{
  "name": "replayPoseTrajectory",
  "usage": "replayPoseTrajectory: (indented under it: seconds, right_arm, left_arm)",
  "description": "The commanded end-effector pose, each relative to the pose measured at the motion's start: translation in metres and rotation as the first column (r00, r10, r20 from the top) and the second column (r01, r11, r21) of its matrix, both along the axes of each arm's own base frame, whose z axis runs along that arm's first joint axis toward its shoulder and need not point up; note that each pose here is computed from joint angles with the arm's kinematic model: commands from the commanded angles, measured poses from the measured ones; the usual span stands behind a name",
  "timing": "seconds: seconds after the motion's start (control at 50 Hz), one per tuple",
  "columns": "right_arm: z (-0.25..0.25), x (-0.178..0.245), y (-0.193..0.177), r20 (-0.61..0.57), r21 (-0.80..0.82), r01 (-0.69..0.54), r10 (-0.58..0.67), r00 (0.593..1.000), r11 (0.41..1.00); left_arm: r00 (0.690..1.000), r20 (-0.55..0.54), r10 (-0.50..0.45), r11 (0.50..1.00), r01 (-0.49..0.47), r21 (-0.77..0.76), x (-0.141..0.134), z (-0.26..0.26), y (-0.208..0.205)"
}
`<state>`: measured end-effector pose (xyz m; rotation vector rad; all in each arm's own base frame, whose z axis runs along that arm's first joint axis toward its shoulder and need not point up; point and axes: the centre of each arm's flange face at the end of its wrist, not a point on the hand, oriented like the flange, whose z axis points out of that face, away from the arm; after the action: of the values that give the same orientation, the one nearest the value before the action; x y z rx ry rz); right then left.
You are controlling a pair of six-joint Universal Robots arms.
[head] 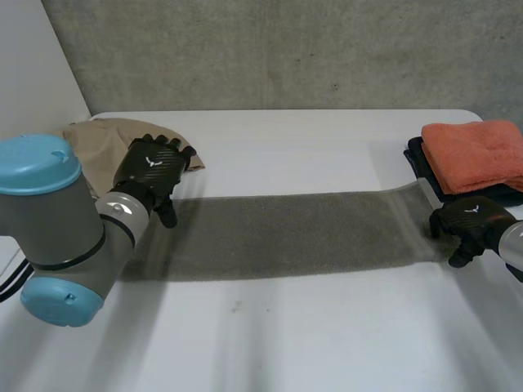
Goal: Fold the laundry.
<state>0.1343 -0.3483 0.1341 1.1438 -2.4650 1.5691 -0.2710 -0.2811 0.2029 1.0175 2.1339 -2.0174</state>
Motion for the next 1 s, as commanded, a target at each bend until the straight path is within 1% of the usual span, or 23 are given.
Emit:
replayPoseTrajectory:
  seconds: [0.02, 0.1, 0.18, 0.28, 0.32, 0.38, 0.44, 0.46, 0.48, 0.52, 0.58, 0.6, 0.64, 0.66, 0.68, 0.7, 0.74, 0.76, 0.84, 0.9, 0.94, 0.98, 1.0]
  right_arm:
    - [-0.007, -0.008, -0.013, -0.032, -0.069, 0.056, -0.059, 0.998, 0.996]
    - [-0.007, -0.021, -0.016, -0.072, -0.091, 0.123, -0.129, 0.989, 0.988]
    - [0.015, -0.055, -0.022, -0.122, -0.159, 0.202, -0.222, 0.967, 0.966]
    - [0.034, -0.089, -0.028, -0.252, -0.243, 0.220, -0.280, 0.926, 0.945]
    - [0.035, -0.092, -0.029, -0.291, -0.253, 0.200, -0.272, 0.917, 0.946]
    - [0.040, -0.087, -0.028, -0.296, -0.268, 0.186, -0.265, 0.918, 0.945]
    - [0.064, -0.046, -0.022, -0.266, -0.337, 0.085, -0.182, 0.947, 0.938]
    - [0.076, -0.015, -0.016, -0.236, -0.380, 0.021, -0.119, 0.965, 0.925]
    - [0.082, 0.000, -0.013, -0.216, -0.402, -0.004, -0.090, 0.972, 0.915]
    - [0.090, 0.028, -0.006, -0.182, -0.442, -0.057, -0.027, 0.983, 0.895]
    - [0.104, 0.090, 0.019, -0.136, -0.528, -0.187, 0.135, 0.982, 0.828]
    - [0.107, 0.121, 0.036, -0.128, -0.560, -0.259, 0.227, 0.966, 0.787]
    - [0.109, 0.145, 0.053, -0.127, -0.581, -0.322, 0.307, 0.943, 0.747]
    - [0.106, 0.179, 0.081, -0.130, -0.598, -0.412, 0.424, 0.896, 0.687]
    - [0.103, 0.188, 0.088, -0.130, -0.598, -0.436, 0.455, 0.881, 0.673]
    - [0.087, 0.214, 0.111, -0.132, -0.584, -0.509, 0.545, 0.828, 0.632]
    - [0.072, 0.237, 0.132, -0.132, -0.566, -0.575, 0.623, 0.771, 0.591]
    - [0.058, 0.257, 0.151, -0.130, -0.544, -0.625, 0.680, 0.722, 0.560]
    - [0.021, 0.287, 0.189, -0.125, -0.473, -0.718, 0.767, 0.629, 0.511]
    - [0.000, 0.291, 0.200, -0.123, -0.422, -0.752, 0.789, 0.602, 0.507]
    - [-0.009, 0.291, 0.202, -0.121, -0.389, -0.762, 0.791, 0.600, 0.518]
    - [-0.008, 0.288, 0.199, -0.121, -0.382, -0.751, 0.777, 0.618, 0.538]
    - [-0.006, 0.285, 0.196, -0.117, -0.373, -0.732, 0.754, 0.647, 0.570]
  left_arm:
    - [1.000, 0.001, 0.000, 1.000, 0.000, -0.006, -0.001, 0.000, -0.001]
    - [1.000, 0.001, 0.003, 1.000, -0.003, -0.007, 0.000, 0.001, 0.000]
    - [1.000, -0.004, 0.001, 1.000, -0.001, -0.016, 0.002, 0.006, 0.004]
    - [1.000, -0.006, 0.001, 1.000, -0.001, -0.020, 0.006, 0.011, 0.012]
    - [1.000, -0.007, 0.003, 1.000, -0.003, -0.023, 0.008, 0.013, 0.015]
    - [1.000, -0.010, 0.006, 1.000, -0.006, -0.029, 0.011, 0.016, 0.019]
    - [1.000, -0.018, 0.010, 0.999, -0.011, -0.042, 0.014, 0.022, 0.022]
    - [1.000, -0.020, 0.010, 0.999, -0.011, -0.046, 0.014, 0.024, 0.023]
    - [1.000, -0.022, 0.010, 0.999, -0.012, -0.048, 0.015, 0.026, 0.024]
    - [1.000, -0.025, 0.015, 0.998, -0.016, -0.059, 0.018, 0.030, 0.026]
    - [0.999, -0.032, 0.033, 0.997, -0.035, -0.071, 0.024, 0.035, 0.026]
    - [0.999, -0.034, 0.036, 0.997, -0.038, -0.073, 0.025, 0.036, 0.026]
    - [0.998, -0.036, 0.051, 0.996, -0.054, -0.074, 0.031, 0.037, 0.027]
    - [0.998, -0.036, 0.053, 0.996, -0.055, -0.076, 0.032, 0.038, 0.028]
    - [0.997, -0.041, 0.058, 0.995, -0.061, -0.075, 0.034, 0.039, 0.029]
    - [0.997, -0.042, 0.059, 0.995, -0.062, -0.073, 0.035, 0.038, 0.029]
    - [0.997, -0.044, 0.058, 0.997, -0.060, -0.055, 0.036, 0.034, 0.032]
    - [0.997, -0.045, 0.058, 0.997, -0.060, -0.052, 0.036, 0.033, 0.032]
    - [0.997, -0.046, 0.059, 0.997, -0.061, -0.041, 0.037, 0.028, 0.033]
    - [0.997, -0.046, 0.061, 0.997, -0.063, -0.039, 0.037, 0.026, 0.034]
    - [0.997, -0.045, 0.058, 0.997, -0.060, -0.038, 0.037, 0.025, 0.034]
    - [0.997, -0.046, 0.055, 0.998, -0.057, -0.041, 0.036, 0.025, 0.035]
    - [0.997, -0.048, 0.053, 0.998, -0.055, -0.044, 0.035, 0.025, 0.035]
